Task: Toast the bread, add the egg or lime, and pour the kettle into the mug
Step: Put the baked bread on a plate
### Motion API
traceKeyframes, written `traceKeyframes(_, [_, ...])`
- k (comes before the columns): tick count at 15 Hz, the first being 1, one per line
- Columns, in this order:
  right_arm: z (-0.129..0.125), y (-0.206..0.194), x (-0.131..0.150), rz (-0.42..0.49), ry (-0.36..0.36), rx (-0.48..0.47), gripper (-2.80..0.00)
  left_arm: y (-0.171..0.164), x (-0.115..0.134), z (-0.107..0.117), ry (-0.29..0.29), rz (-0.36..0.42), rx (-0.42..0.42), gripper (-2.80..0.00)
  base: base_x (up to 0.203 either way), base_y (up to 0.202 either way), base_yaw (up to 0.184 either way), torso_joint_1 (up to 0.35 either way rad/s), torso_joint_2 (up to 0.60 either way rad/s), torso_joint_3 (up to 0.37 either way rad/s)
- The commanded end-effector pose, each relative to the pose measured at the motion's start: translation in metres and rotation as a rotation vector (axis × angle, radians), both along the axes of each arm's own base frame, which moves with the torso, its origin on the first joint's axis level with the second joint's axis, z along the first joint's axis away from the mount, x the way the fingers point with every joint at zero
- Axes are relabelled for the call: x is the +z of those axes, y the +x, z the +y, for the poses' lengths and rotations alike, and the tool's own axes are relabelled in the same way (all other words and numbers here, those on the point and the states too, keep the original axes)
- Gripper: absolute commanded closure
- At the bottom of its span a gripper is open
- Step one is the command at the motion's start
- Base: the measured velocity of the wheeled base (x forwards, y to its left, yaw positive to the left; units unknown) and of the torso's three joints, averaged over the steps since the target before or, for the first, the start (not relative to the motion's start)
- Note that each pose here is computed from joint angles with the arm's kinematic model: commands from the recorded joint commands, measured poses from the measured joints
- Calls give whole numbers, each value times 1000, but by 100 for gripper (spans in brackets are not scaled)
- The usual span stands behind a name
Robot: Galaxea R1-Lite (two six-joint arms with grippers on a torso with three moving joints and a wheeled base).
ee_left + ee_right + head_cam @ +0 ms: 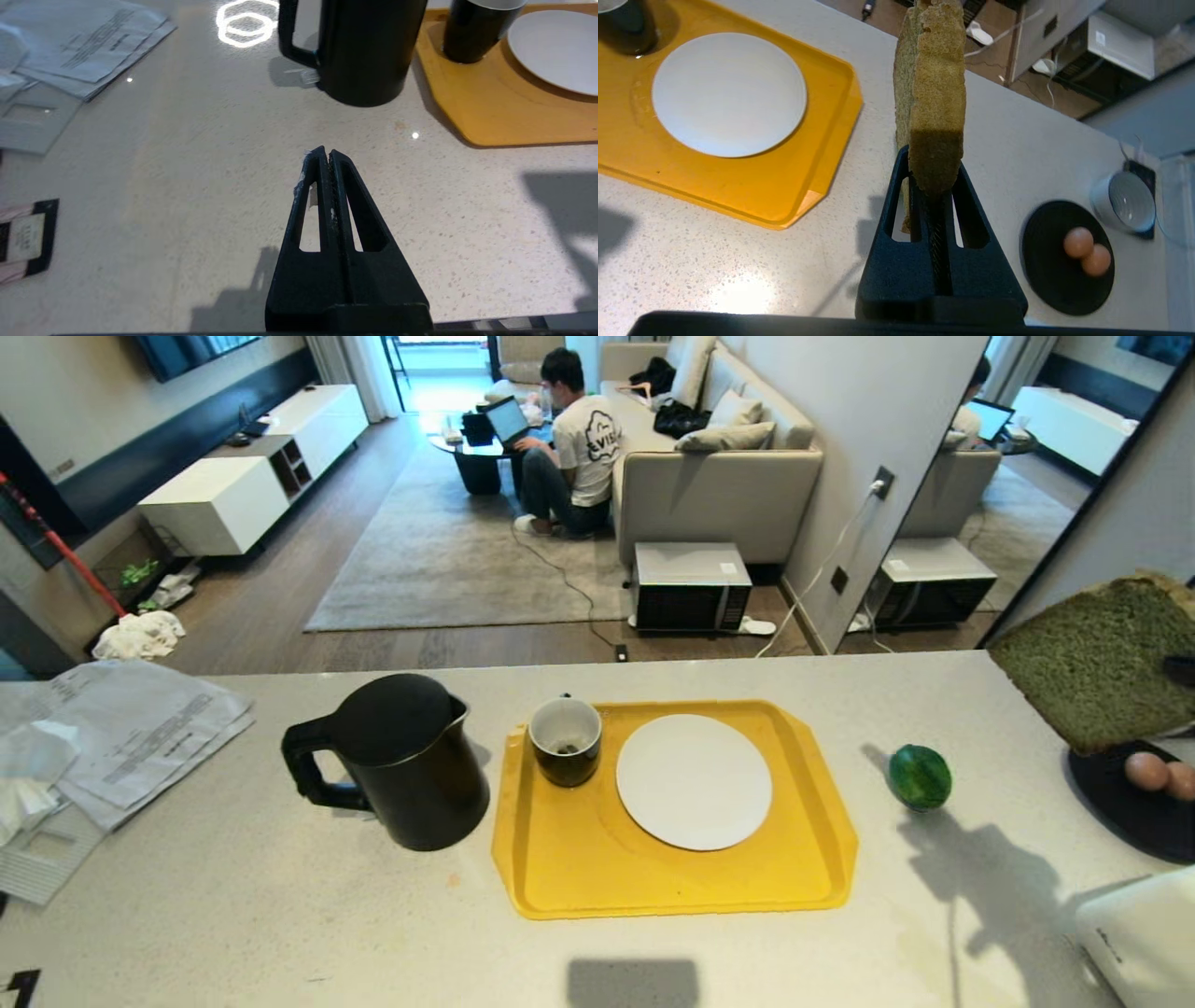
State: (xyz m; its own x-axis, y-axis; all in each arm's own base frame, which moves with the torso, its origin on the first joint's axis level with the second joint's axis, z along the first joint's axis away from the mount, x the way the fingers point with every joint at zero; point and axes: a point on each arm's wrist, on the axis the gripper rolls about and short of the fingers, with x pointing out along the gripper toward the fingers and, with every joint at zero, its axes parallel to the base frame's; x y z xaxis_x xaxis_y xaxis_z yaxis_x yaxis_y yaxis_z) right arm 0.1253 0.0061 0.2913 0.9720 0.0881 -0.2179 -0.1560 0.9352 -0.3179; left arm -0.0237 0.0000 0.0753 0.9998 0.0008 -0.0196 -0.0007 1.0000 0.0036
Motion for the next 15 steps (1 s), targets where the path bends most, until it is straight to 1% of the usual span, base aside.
traceKeyframes(1, [5, 3, -6, 25, -23, 51, 0, 0, 0, 0, 0, 2, 1, 0, 2, -2, 74, 7, 2, 2])
traceKeyframes(4, [20, 28, -13, 97, -46, 134, 0, 0, 0, 0, 1, 2, 1, 0, 0, 0, 0, 0, 0, 0])
traceKeyframes(6, [36, 58, -25, 179, -79, 152, 0, 0, 0, 0, 1, 2, 1, 0, 0, 0, 0, 0, 0, 0])
traceKeyframes(8, [58, 89, -42, 267, -126, 155, 0, 0, 0, 0, 1, 2, 1, 0, 0, 0, 0, 0, 0, 0])
traceKeyframes(10, [86, 117, -61, 339, -170, 153, 0, 0, 0, 0, 0, 2, 1, 0, 0, 0, 0, 0, 0, 0])
traceKeyframes(11, [104, 132, -70, 364, -171, 144, 0, 0, 0, 0, 0, 1, 1, 0, 0, 0, 0, 0, 0, 0])
traceKeyframes(13, [143, 157, -82, 370, -166, 128, 0, 0, 0, 0, 1, 2, 1, 0, 0, 0, 0, 0, 0, 0])
traceKeyframes(15, [181, 164, -94, 375, -180, 158, 0, 0, 0, 0, 0, 2, 1, 0, 0, 0, 0, 0, 0, 0])
